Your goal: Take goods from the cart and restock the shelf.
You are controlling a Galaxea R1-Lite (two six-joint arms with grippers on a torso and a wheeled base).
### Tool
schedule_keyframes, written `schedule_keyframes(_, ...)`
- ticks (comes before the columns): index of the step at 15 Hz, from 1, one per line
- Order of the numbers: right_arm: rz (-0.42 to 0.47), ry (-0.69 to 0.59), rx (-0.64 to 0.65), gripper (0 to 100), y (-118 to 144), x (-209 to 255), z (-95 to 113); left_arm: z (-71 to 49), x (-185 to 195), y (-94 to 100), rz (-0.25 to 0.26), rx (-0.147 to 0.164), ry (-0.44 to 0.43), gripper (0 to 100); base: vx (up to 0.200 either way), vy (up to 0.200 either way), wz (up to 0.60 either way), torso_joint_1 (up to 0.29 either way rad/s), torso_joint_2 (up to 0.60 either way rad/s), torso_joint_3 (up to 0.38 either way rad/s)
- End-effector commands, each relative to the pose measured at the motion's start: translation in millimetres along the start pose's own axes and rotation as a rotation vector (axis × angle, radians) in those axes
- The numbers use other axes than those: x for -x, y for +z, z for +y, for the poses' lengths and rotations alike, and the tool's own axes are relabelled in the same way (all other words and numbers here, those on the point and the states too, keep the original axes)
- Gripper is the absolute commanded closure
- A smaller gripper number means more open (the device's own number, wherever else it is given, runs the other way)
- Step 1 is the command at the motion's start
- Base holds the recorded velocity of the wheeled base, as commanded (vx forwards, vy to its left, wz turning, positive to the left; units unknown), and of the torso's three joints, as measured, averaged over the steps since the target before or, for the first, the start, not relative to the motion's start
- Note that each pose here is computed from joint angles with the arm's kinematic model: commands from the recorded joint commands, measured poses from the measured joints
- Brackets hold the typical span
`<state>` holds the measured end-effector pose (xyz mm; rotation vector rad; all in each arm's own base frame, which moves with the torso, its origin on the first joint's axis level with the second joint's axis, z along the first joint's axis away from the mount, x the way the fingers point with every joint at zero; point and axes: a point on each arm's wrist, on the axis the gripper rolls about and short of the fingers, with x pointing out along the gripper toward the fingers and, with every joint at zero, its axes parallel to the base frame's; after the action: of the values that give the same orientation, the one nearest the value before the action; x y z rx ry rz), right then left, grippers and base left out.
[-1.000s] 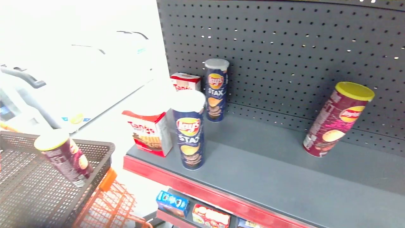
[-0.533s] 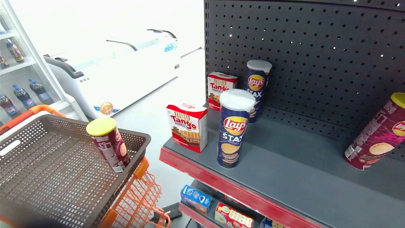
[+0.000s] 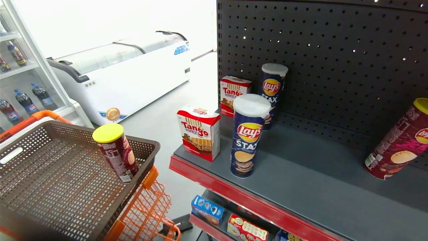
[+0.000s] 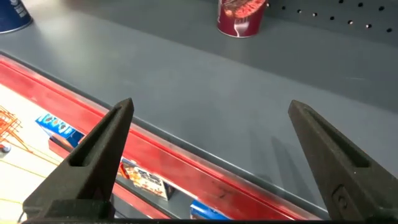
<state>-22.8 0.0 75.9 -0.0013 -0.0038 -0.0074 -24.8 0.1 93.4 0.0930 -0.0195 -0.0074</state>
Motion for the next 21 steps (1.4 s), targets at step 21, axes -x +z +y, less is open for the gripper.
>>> schedule_keyframes(21,-0.001,0.0,0.0,0,0,0,0,15.5,-277,-8.0,0.361,-0.061,0.034,0,0.0,0.0,0.0,0.0,0.0,0.0)
